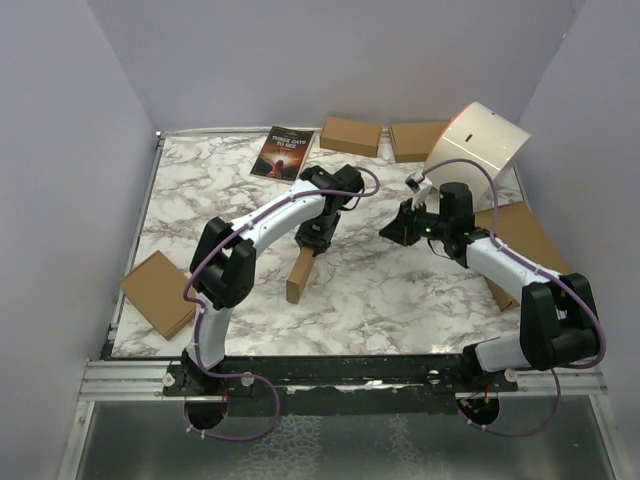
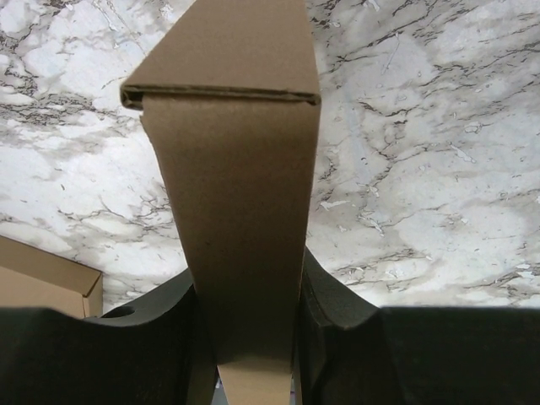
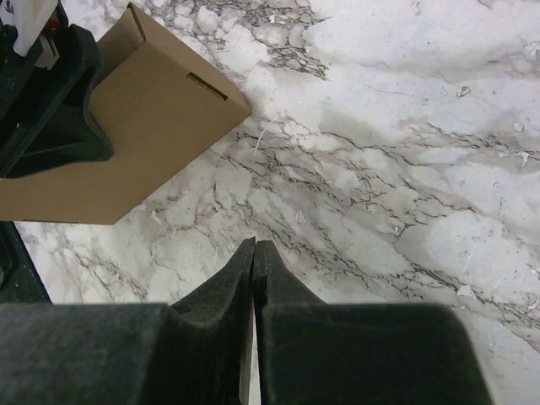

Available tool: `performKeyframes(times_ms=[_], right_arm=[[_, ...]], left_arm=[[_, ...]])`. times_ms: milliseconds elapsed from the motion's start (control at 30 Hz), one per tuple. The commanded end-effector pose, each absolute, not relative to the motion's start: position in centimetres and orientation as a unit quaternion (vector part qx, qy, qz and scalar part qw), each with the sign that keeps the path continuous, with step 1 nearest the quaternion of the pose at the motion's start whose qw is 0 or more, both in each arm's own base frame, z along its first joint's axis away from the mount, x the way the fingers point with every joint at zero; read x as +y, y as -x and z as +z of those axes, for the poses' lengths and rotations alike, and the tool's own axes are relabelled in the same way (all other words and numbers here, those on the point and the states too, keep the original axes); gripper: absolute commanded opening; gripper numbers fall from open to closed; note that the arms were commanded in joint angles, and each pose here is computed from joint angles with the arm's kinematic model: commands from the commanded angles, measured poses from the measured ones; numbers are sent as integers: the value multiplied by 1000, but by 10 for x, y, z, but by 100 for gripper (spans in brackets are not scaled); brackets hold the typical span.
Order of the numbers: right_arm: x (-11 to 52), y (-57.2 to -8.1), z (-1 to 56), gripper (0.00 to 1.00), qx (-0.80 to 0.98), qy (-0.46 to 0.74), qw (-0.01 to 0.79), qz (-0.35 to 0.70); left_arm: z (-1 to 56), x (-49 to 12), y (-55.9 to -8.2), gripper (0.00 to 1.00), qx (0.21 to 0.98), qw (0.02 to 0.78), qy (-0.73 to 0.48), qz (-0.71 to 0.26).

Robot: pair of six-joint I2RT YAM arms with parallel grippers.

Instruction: Fold the paper box

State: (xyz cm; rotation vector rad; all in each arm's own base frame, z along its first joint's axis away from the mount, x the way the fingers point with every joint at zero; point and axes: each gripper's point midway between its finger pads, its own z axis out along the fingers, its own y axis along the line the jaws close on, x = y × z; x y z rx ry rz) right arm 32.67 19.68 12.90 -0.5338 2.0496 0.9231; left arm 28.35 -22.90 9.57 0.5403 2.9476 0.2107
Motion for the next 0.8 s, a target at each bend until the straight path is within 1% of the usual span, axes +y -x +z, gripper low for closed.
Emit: performKeyframes(times_ms=[0,133,333,467,633,767], right_arm=[[198,-327,135,3,805,221,407,372],[196,-328,136,3,804,221,409,371],[193,-328,139,3,802,221,414,369],[191,-329,139,3,802,219,416,368],[189,-330,140,3,803,216,418,367],[188,-331,139,3,803,214,418,366]], left_arm=[[49,-199,-285,14,967,20,-200,156],[61,-209,-298,15,969,58,-198,134],[86,-211,-320,12,967,116,-192,123],[106,-186,-334,12,966,139,-171,137],[124,-143,-355,12,959,171,-142,177],[134,-118,-374,13,939,200,-145,237]])
